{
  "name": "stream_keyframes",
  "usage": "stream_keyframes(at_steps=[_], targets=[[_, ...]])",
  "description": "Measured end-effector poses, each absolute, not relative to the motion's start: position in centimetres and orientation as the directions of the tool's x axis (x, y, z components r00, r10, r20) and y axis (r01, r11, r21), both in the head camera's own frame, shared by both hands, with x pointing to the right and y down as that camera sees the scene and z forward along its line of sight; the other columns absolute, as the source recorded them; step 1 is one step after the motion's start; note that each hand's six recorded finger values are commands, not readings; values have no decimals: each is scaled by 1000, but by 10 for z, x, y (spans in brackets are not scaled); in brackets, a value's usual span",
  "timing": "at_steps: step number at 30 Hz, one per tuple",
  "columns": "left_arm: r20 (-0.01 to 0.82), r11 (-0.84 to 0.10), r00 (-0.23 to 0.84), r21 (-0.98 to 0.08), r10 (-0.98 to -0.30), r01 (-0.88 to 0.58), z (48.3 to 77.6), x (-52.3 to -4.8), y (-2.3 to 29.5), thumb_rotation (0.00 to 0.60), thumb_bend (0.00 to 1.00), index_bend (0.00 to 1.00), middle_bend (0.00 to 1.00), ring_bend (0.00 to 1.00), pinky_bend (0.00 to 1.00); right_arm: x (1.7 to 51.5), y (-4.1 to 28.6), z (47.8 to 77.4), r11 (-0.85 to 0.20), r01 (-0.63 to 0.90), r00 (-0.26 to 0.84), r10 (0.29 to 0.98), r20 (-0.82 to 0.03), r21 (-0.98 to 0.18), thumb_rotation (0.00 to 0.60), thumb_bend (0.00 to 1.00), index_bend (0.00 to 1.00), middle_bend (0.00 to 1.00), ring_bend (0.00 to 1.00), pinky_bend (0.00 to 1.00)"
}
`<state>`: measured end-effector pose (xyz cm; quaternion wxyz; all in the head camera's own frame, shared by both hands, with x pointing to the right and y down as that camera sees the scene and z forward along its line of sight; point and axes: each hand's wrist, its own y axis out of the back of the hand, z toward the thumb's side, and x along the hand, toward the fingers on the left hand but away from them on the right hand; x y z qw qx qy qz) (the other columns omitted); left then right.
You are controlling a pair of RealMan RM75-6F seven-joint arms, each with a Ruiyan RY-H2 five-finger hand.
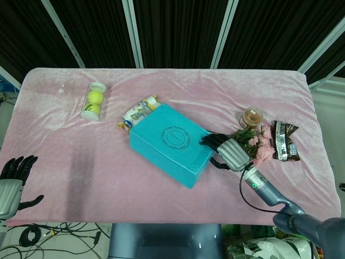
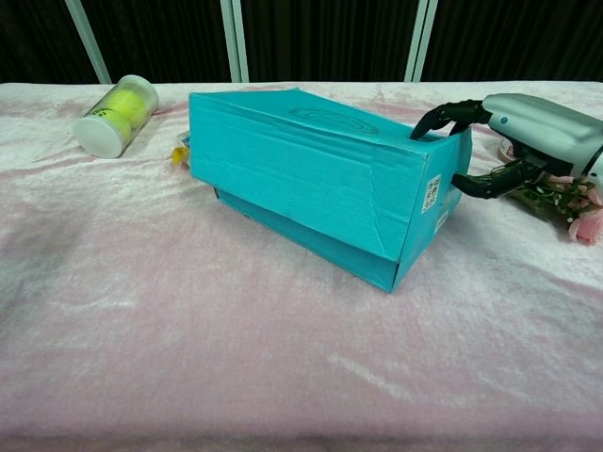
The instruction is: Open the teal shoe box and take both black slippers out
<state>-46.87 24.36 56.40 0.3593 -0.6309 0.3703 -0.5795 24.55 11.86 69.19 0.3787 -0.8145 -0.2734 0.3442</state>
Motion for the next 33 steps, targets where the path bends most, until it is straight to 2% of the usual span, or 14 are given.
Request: stream_keyframes(at_steps=[7, 18, 26, 33], targets=[[462, -464, 57, -884, -885, -49, 561, -467, 243, 600, 0, 8, 82, 6, 0, 249, 118, 690, -643, 288, 581, 706, -405, -709, 600, 714, 378, 243, 197, 261], [463, -467, 64, -883, -884, -50, 560, -464, 243, 600, 0, 8, 80, 5, 0, 255, 112, 681, -752, 514, 525, 657, -541, -413, 600, 711, 368, 225, 193, 256], [468, -472, 67, -880, -881, -53, 561, -462, 243, 600, 0, 8, 77, 6, 0, 259, 103, 671, -738, 647, 502, 601, -621, -191, 600, 701, 278, 170, 162, 239], [477, -481, 66, -875, -876, -56, 562, -461, 245, 600, 0, 8, 75, 6, 0, 266, 92, 667, -659, 752, 479, 571, -667, -24, 600, 684, 90, 71, 79, 209]])
